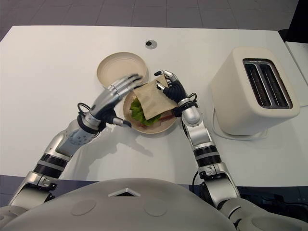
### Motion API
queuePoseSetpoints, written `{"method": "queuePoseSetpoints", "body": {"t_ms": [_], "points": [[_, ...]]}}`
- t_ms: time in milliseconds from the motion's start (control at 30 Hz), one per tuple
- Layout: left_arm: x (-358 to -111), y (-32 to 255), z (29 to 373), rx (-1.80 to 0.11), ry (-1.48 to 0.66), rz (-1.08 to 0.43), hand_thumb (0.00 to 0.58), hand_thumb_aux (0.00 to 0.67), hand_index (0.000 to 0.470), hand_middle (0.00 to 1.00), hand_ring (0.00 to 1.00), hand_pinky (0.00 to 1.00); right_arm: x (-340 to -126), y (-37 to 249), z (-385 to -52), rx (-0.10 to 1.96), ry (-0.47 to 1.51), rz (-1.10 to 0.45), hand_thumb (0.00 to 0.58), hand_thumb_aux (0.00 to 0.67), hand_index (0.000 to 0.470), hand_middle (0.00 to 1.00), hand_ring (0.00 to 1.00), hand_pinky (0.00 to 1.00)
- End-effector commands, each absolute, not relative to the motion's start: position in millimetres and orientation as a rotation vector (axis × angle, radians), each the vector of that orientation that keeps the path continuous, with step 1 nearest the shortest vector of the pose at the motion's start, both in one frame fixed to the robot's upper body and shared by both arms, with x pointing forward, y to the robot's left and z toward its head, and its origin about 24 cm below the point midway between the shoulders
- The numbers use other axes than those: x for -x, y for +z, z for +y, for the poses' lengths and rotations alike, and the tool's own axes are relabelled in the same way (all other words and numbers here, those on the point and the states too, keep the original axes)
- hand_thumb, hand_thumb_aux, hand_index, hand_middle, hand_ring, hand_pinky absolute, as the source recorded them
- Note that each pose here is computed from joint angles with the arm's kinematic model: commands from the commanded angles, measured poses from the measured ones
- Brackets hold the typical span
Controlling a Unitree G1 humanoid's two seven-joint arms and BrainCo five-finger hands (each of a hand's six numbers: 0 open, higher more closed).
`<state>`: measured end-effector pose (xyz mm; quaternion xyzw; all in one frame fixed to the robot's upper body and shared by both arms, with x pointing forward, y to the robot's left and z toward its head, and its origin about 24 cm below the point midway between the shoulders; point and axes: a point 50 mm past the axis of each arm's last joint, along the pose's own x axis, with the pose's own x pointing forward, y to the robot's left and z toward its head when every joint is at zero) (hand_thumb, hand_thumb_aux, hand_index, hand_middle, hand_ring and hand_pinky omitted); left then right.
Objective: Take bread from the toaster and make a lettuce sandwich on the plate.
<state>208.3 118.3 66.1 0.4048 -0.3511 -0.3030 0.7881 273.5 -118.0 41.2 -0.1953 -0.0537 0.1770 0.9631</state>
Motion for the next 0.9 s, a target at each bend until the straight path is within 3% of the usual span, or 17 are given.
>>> {"method": "queuePoseSetpoints", "body": {"t_ms": [33,67,200,333,367,433,500,533,567,633,700,733,767,800,833,867,900], "points": [[-196.3,29.0,116.3,-0.971,-0.903,-0.559,0.049,0.029,0.020,0.00,0.00,0.00,-273.0,33.3,-114.3,0.509,0.380,-0.112,0.580,0.670,0.470,1.00,1.00,1.00],[-196.2,15.8,117.6,-1.002,-0.957,-0.483,0.108,0.066,0.046,0.00,0.00,0.00,-272.9,33.0,-113.3,0.524,0.383,-0.119,0.580,0.670,0.470,1.00,1.00,1.00],[-210.7,-13.8,127.0,-1.134,-1.020,-0.305,0.058,0.034,0.024,0.00,0.00,0.00,-270.6,34.3,-114.0,0.540,0.372,-0.134,0.580,0.670,0.470,1.00,1.00,1.00],[-203.4,-24.2,136.9,-1.134,-1.072,-0.209,0.000,0.000,0.000,0.00,0.00,0.00,-272.1,45.7,-121.3,0.534,0.329,-0.189,0.580,0.670,0.470,0.95,0.95,0.95],[-200.8,-25.5,139.4,-1.133,-1.091,-0.190,0.000,0.000,0.000,0.00,0.00,0.00,-272.6,55.3,-127.6,0.542,0.295,-0.235,0.000,0.000,0.000,0.00,0.00,0.00],[-196.9,-22.4,141.0,-1.100,-1.109,-0.185,0.027,0.016,0.011,0.00,0.00,0.00,-271.3,86.4,-152.5,0.627,0.148,-0.396,0.000,0.000,0.000,0.00,0.00,0.00],[-199.4,-13.9,137.7,-1.058,-1.086,-0.231,0.140,0.087,0.061,0.00,0.00,0.00,-261.5,105.3,-170.2,0.700,0.039,-0.498,0.000,0.000,0.000,0.00,0.00,0.00],[-203.7,-7.0,133.3,-1.030,-1.053,-0.283,0.398,0.294,0.206,0.00,0.00,0.00,-253.7,105.0,-172.6,0.734,0.033,-0.516,0.000,0.000,0.000,0.00,0.00,0.00],[-209.9,4.6,126.2,-0.982,-0.998,-0.372,0.523,0.460,0.323,0.00,0.00,0.00,-243.8,100.5,-173.0,0.772,0.052,-0.517,0.000,0.000,0.000,0.00,0.00,0.00],[-219.7,30.3,115.1,-0.882,-0.891,-0.548,0.580,0.670,0.470,0.00,0.00,0.00,-229.8,95.2,-177.2,0.813,0.060,-0.500,0.000,0.000,0.000,0.00,0.00,0.00],[-222.7,55.1,110.9,-0.769,-0.796,-0.692,0.580,0.670,0.470,0.00,0.00,0.00,-222.8,97.1,-177.6,0.810,0.074,-0.491,0.000,0.000,0.000,0.00,0.00,0.00],[-221.5,71.1,111.0,-0.679,-0.740,-0.762,0.579,0.644,0.452,0.00,0.00,0.00,-219.2,97.2,-172.5,0.794,0.126,-0.484,0.366,0.263,0.184,0.60,0.60,0.60],[-218.1,89.8,114.2,-0.568,-0.679,-0.830,0.550,0.518,0.363,0.00,0.00,0.00,-213.7,95.9,-163.6,0.746,0.223,-0.464,0.580,0.670,0.470,1.00,1.00,1.00],[-212.9,105.4,121.3,-0.467,-0.632,-0.875,0.559,0.544,0.382,0.00,0.00,0.00,-206.0,95.5,-153.9,0.701,0.323,-0.453,0.580,0.670,0.470,1.00,1.00,1.00],[-208.3,116.0,128.3,-0.394,-0.606,-0.894,0.580,0.670,0.470,0.16,0.16,0.16,-198.6,95.8,-145.7,0.656,0.406,-0.443,0.580,0.670,0.470,1.00,1.00,1.00],[-204.0,120.2,135.8,-0.352,-0.597,-0.881,0.580,0.670,0.470,1.00,1.00,1.00,-190.5,96.2,-138.1,0.616,0.489,-0.435,0.580,0.670,0.470,1.00,1.00,1.00],[-201.0,117.8,143.8,-0.348,-0.602,-0.838,0.580,0.670,0.470,1.00,1.00,1.00,-180.3,94.8,-130.5,0.581,0.589,-0.423,0.580,0.670,0.470,1.00,1.00,1.00]]}}
